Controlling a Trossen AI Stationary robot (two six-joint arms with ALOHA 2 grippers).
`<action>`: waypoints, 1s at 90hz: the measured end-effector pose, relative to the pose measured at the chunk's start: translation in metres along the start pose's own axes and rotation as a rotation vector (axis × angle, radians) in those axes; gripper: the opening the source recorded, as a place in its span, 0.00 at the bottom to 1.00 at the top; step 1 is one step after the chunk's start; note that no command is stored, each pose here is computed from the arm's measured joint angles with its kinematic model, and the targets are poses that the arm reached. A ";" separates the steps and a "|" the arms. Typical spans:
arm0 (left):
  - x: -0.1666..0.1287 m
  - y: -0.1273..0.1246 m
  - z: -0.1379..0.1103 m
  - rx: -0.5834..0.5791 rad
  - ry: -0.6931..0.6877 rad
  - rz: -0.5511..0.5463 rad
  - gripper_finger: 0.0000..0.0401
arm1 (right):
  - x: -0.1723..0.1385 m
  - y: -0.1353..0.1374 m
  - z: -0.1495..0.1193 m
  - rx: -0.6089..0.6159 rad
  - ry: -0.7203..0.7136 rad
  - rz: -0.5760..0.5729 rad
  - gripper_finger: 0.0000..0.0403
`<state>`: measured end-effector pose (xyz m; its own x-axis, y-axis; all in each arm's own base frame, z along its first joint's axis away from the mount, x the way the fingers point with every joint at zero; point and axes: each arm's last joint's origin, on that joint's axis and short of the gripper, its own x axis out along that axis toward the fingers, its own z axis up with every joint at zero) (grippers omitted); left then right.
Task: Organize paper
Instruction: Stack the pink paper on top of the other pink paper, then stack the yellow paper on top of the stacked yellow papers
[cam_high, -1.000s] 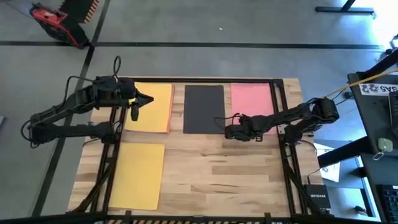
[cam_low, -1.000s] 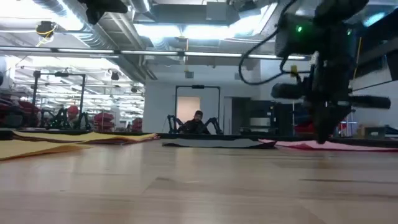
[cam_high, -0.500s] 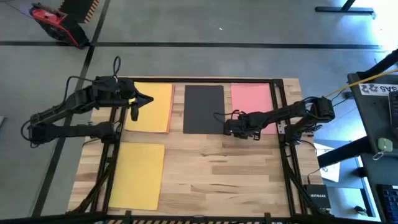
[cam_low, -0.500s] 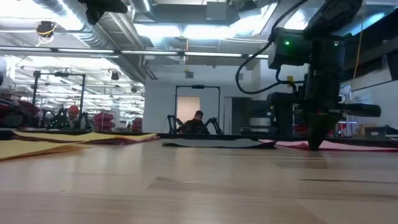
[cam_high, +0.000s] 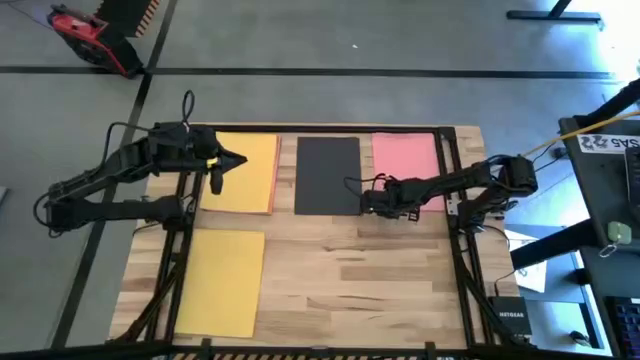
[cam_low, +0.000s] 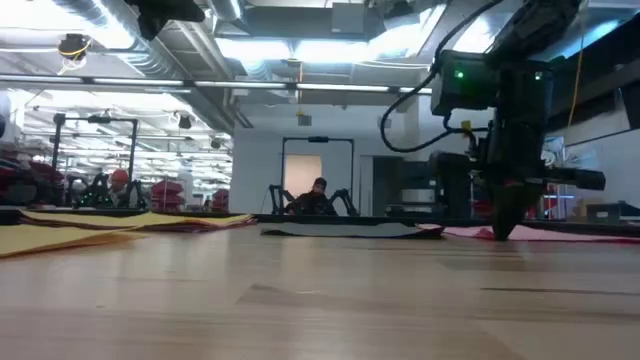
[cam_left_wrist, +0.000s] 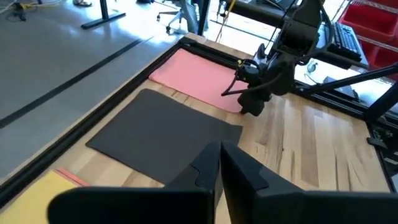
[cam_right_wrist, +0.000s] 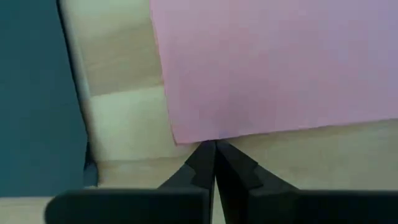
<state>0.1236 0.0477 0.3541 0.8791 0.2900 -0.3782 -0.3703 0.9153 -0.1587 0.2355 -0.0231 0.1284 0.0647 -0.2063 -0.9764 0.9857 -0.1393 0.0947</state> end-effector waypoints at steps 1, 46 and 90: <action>0.000 0.000 0.000 0.000 0.000 0.000 0.00 | 0.000 0.000 0.000 -0.005 0.000 0.000 0.00; 0.000 0.000 -0.002 0.004 0.018 0.003 0.00 | -0.007 -0.003 0.002 -0.138 0.008 0.007 0.00; 0.009 0.003 -0.018 0.090 0.219 0.017 0.00 | -0.016 0.006 -0.002 -0.311 0.140 0.150 0.00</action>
<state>0.1253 0.0477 0.3343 0.7833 0.2469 -0.5705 -0.3474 0.9349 -0.0724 0.2408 -0.0191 0.1441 0.2114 -0.0650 -0.9752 0.9624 0.1877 0.1961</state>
